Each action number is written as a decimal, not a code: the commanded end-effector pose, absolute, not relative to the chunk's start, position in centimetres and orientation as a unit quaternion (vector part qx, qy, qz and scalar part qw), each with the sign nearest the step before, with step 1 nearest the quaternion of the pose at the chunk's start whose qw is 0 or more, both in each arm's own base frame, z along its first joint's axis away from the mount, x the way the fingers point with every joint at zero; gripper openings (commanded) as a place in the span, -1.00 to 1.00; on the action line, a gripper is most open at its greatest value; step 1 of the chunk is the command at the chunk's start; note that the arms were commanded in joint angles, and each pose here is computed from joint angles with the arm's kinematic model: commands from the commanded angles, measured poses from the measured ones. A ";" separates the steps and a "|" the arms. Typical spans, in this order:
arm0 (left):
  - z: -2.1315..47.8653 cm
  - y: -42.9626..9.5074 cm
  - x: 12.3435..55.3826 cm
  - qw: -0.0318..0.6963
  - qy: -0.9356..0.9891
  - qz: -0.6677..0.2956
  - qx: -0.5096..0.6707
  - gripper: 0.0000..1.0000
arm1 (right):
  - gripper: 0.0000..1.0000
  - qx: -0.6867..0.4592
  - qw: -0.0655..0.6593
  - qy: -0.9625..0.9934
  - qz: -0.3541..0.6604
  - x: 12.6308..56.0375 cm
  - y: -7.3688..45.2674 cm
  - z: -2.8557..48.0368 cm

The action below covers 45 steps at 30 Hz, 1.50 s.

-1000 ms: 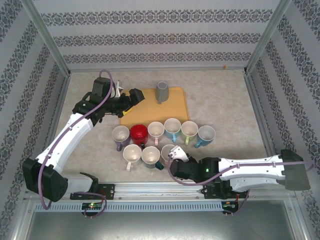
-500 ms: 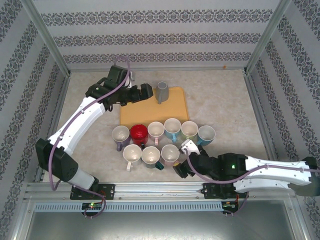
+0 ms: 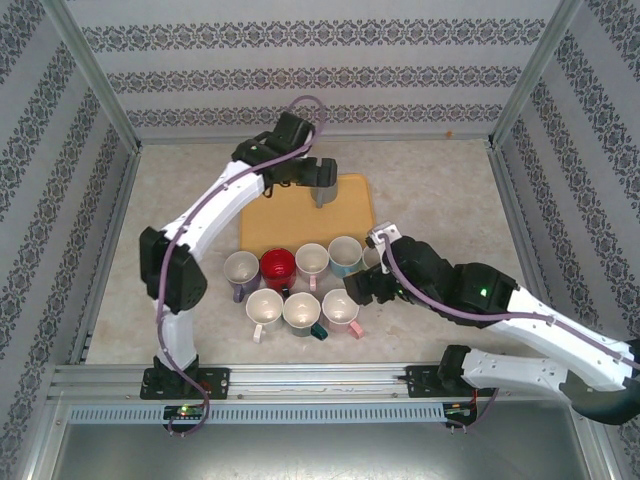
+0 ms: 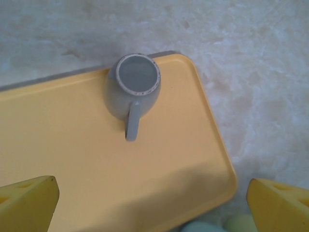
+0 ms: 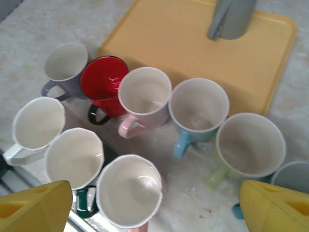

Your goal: Turn the mug right side up

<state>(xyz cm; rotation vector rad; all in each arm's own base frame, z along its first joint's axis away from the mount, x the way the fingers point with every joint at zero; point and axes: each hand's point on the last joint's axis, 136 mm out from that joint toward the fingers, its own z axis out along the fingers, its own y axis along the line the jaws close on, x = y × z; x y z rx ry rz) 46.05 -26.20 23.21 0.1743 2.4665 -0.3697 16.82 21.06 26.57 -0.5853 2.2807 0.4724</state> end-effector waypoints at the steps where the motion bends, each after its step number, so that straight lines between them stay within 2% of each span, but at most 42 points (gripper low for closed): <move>1: 21.4 -25.9 47.9 0.316 0.941 -0.078 0.094 1.00 | 0.78 -0.240 0.356 0.881 0.200 16.2 21.2 28.3; 9: 16.4 -27.8 53.0 0.317 0.943 -0.030 0.102 1.00 | 0.78 -0.205 0.379 0.881 0.195 15.7 18.1 30.4; 15: 13.2 -27.7 55.2 0.325 0.941 0.004 0.090 1.00 | 0.77 -0.180 0.375 0.888 0.196 15.1 16.6 30.0; 26: 8.3 -30.0 56.8 0.318 0.944 -0.040 0.075 0.99 | 0.76 -0.178 0.366 0.893 0.190 14.5 15.7 29.2; 30: 8.1 -29.5 57.1 0.324 0.943 -0.024 0.076 0.84 | 0.75 -0.179 0.366 0.893 0.190 14.5 15.7 28.9; 36: 8.6 -29.2 57.2 0.330 0.940 -0.011 0.082 0.39 | 0.74 -0.178 0.366 0.893 0.190 14.7 15.9 28.5; 41: 10.7 -28.9 57.2 0.344 0.935 -0.009 0.082 0.34 | 0.73 -0.177 0.377 0.889 0.190 14.9 15.9 28.9; 45: 14.6 -28.6 56.7 0.364 0.928 -0.024 0.072 0.34 | 0.72 -0.172 0.400 0.880 0.187 15.6 15.9 29.9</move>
